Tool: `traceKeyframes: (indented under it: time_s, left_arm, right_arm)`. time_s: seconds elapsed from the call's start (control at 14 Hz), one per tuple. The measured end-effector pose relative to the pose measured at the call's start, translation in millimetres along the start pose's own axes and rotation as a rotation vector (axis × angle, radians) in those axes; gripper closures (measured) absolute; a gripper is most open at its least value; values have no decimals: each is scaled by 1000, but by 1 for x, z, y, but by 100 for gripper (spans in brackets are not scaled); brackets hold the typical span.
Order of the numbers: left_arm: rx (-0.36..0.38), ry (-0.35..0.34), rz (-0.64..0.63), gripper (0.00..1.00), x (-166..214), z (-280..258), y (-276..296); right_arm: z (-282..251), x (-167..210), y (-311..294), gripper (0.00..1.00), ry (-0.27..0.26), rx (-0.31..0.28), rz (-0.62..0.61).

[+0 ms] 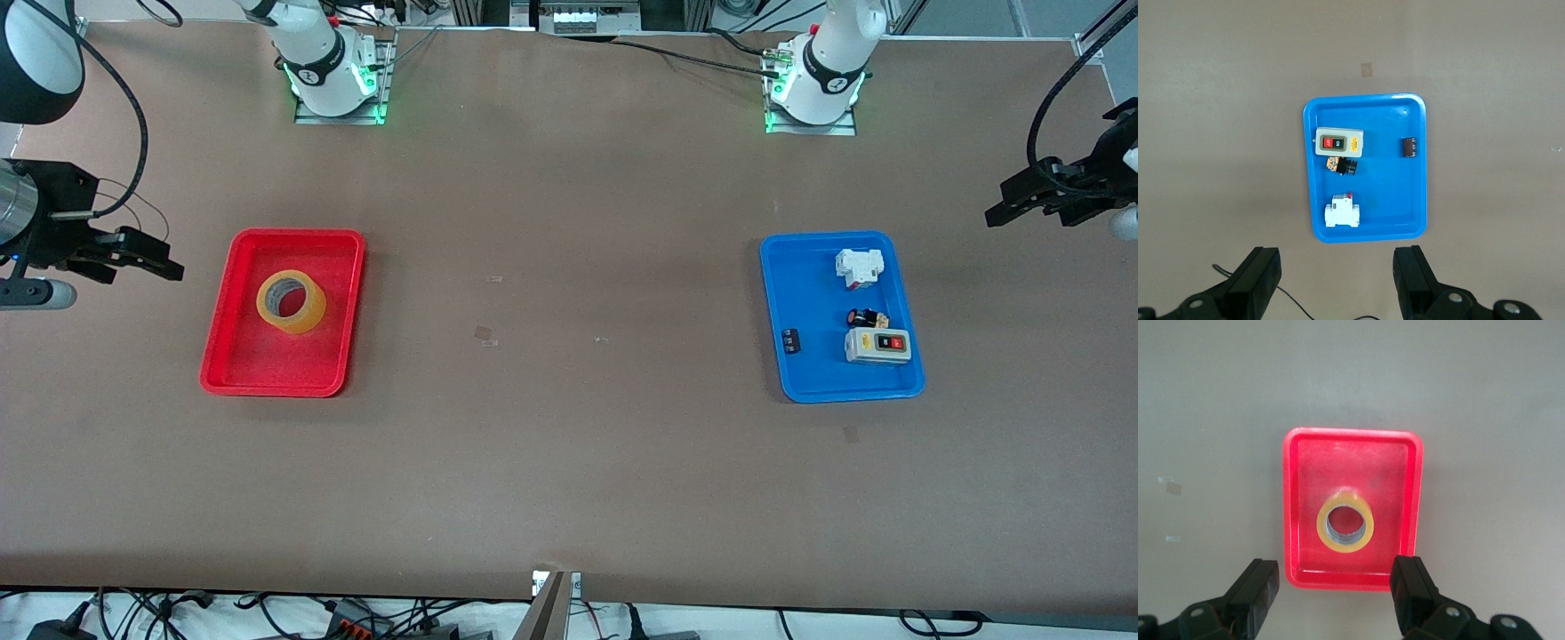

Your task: Place and move tape with both arms

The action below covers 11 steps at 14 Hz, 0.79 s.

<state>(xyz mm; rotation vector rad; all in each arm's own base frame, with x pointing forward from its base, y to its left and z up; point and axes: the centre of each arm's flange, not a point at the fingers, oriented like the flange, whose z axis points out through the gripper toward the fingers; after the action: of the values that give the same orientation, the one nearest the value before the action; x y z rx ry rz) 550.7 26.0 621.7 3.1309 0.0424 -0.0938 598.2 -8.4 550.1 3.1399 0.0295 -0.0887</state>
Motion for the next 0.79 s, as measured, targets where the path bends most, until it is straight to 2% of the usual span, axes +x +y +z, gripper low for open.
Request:
traceKeyframes:
  time_s: [0.79]
  left_arm:
    - [0,0,0,0,0,0,0]
  right_arm:
    - [-16,-24,0,0,19,-6,1]
